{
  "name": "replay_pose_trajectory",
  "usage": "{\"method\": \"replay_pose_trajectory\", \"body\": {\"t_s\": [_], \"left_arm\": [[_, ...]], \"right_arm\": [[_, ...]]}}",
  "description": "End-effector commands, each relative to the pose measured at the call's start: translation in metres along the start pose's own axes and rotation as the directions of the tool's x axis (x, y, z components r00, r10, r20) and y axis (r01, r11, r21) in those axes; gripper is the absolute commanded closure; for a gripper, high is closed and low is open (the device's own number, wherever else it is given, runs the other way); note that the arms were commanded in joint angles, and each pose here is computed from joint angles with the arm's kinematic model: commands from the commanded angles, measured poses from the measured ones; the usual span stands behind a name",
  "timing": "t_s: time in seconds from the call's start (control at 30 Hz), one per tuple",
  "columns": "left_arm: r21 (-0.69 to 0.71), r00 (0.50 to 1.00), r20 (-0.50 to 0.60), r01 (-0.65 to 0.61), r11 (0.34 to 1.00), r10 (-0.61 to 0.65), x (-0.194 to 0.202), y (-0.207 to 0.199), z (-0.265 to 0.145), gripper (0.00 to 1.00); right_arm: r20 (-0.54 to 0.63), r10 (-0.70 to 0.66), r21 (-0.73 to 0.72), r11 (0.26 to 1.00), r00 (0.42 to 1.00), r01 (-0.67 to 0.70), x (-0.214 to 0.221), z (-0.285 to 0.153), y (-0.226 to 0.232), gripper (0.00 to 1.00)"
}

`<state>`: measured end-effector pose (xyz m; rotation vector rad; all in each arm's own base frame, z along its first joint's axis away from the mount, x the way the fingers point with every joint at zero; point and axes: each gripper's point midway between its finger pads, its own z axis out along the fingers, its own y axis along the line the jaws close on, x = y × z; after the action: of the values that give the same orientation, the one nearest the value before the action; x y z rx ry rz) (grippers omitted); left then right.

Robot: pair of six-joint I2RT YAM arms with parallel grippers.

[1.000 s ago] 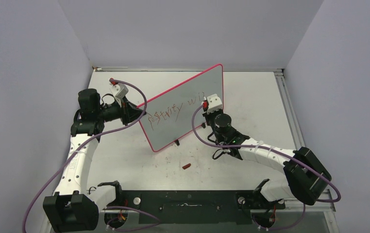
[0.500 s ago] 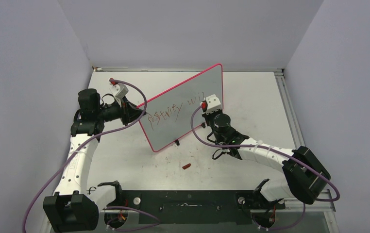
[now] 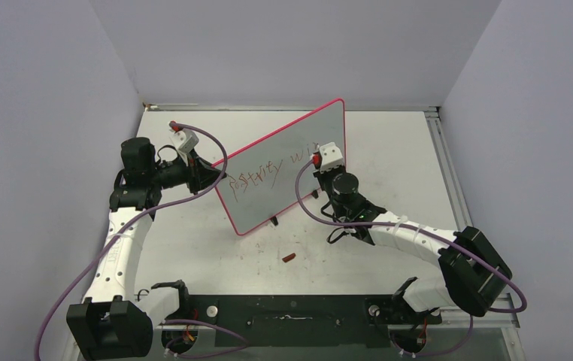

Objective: Write a sentence on the whiteboard

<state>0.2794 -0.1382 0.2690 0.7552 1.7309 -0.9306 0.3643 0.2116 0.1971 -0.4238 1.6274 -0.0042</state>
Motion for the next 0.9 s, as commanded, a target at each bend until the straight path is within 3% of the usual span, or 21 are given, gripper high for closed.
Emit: {"method": "replay_pose_trajectory", "body": {"t_s": [0.0,0.87], "left_arm": [[0.007,0.999,-0.017,-0.033,0.999,0.033,0.002,-0.001,-0.001,1.00],[0.008,0.999,-0.015,-0.033,0.999,0.033,0.002,-0.001,-0.001,1.00]], "right_arm": [[0.110,0.050,0.028,0.998,0.993,-0.054,-0.040,0.008,-0.011,0.95],[-0.016,0.074,0.011,0.997,0.997,-0.074,0.016,0.006,-0.008,0.95]]}}
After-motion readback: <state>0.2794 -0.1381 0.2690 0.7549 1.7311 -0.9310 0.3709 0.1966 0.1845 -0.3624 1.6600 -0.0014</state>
